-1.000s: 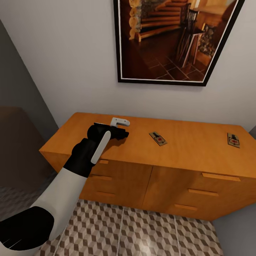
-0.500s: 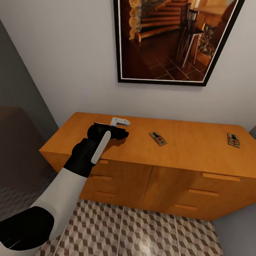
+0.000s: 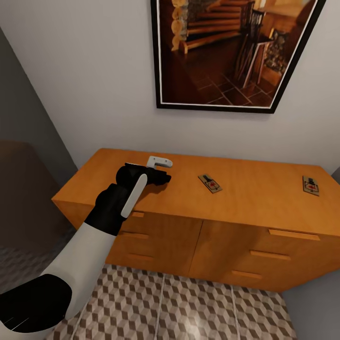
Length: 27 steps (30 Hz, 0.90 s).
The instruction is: Take the four mousetraps from the cabinet in the bathroom and place them on the bathroom floor. Make sure all four end up on the same floor surface, and ensure that at least two of them are either under or directly next to the same bathroom sink.
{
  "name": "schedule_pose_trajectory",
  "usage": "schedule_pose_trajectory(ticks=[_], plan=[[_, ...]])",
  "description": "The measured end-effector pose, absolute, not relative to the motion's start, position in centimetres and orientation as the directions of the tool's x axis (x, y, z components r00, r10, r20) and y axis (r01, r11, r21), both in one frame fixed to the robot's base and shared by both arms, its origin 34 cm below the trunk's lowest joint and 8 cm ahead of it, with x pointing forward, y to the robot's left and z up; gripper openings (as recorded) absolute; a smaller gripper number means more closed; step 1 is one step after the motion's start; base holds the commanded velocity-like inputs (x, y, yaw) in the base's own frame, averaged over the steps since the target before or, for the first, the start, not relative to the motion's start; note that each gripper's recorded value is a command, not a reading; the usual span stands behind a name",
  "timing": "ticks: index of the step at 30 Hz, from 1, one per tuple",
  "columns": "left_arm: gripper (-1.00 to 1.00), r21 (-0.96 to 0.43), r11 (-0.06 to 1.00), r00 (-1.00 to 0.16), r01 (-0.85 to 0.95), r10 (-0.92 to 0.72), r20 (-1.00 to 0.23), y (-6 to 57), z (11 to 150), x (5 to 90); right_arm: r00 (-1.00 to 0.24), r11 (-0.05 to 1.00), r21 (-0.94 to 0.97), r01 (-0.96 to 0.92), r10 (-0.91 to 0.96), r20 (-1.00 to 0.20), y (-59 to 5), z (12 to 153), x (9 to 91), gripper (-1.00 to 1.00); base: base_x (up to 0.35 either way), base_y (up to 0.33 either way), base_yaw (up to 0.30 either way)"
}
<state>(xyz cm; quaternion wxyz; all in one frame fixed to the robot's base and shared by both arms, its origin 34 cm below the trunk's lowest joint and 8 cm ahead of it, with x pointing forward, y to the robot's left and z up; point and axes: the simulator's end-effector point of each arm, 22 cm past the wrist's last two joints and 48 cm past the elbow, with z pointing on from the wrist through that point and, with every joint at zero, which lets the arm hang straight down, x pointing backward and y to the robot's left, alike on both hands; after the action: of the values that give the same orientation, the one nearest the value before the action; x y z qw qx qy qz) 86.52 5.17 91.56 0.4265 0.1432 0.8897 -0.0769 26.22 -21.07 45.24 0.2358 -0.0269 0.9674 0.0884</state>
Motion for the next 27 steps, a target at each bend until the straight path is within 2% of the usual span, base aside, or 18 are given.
schedule_pose_trajectory(ticks=[27], plan=[[1.0, -0.02, 0.947, -0.613, 0.32, 0.191, -0.767, 5.6, 89.5, 86.2, -0.899, 0.983, 0.16, -0.094, -0.014, -0.439, -21.0, 45.0, 25.3, -1.0, 0.0, 0.0, 0.0]])
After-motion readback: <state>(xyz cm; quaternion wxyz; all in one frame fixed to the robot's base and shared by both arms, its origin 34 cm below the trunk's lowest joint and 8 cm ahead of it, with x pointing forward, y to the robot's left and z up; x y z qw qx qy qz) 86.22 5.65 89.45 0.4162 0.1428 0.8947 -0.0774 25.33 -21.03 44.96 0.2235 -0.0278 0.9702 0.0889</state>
